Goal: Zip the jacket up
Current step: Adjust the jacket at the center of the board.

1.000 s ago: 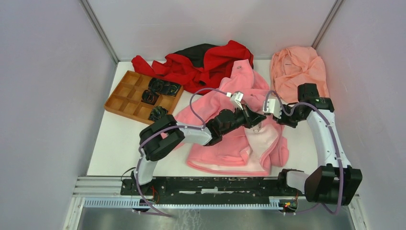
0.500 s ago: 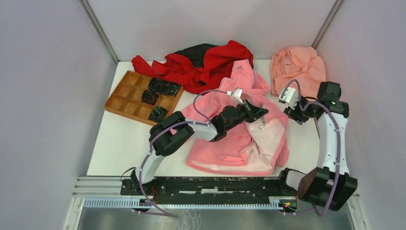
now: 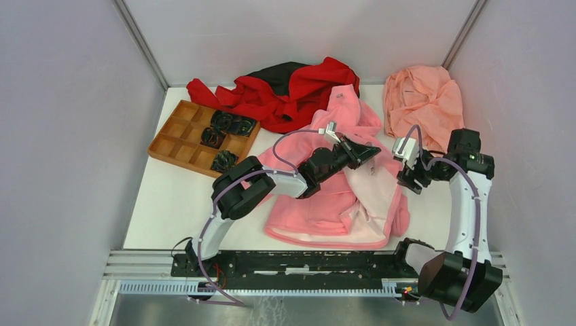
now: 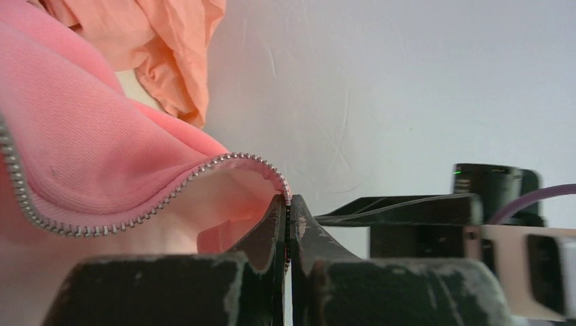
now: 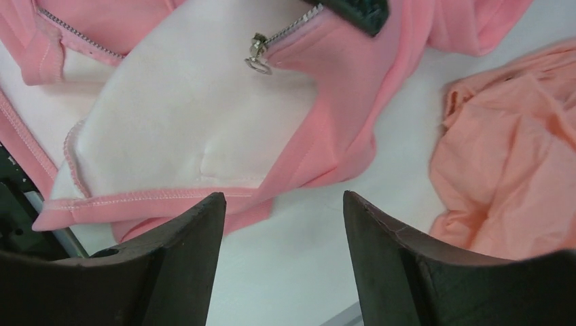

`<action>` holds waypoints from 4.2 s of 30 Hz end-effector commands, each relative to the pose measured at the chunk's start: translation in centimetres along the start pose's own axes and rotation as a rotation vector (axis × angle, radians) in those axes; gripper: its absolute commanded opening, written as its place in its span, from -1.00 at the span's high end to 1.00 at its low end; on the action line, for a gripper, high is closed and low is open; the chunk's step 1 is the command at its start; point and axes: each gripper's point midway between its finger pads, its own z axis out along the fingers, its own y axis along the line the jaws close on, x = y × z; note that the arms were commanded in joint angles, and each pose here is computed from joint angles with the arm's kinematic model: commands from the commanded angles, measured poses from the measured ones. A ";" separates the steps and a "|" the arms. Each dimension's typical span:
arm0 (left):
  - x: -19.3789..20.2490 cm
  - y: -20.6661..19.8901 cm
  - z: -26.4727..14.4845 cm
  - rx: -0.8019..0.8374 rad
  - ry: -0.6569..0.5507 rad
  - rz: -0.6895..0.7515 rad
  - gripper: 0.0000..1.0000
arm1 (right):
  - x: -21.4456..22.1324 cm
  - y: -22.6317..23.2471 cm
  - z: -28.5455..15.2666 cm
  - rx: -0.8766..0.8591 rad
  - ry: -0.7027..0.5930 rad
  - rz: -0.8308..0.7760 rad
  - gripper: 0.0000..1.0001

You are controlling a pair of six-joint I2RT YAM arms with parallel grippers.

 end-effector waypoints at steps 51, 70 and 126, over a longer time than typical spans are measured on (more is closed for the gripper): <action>0.1 -5.7 -6.4 0.202 -0.183 -0.355 0.91 | 1.3 -4.5 0.3 0.449 -0.115 0.202 0.98; 5.8 1.5 -3.8 0.039 -0.093 -0.244 0.66 | 3.6 -3.5 0.5 0.399 -0.086 0.277 0.94; 7.6 4.7 -0.1 0.085 0.032 -0.165 0.87 | 5.8 -0.3 5.2 -0.066 0.083 0.335 -0.39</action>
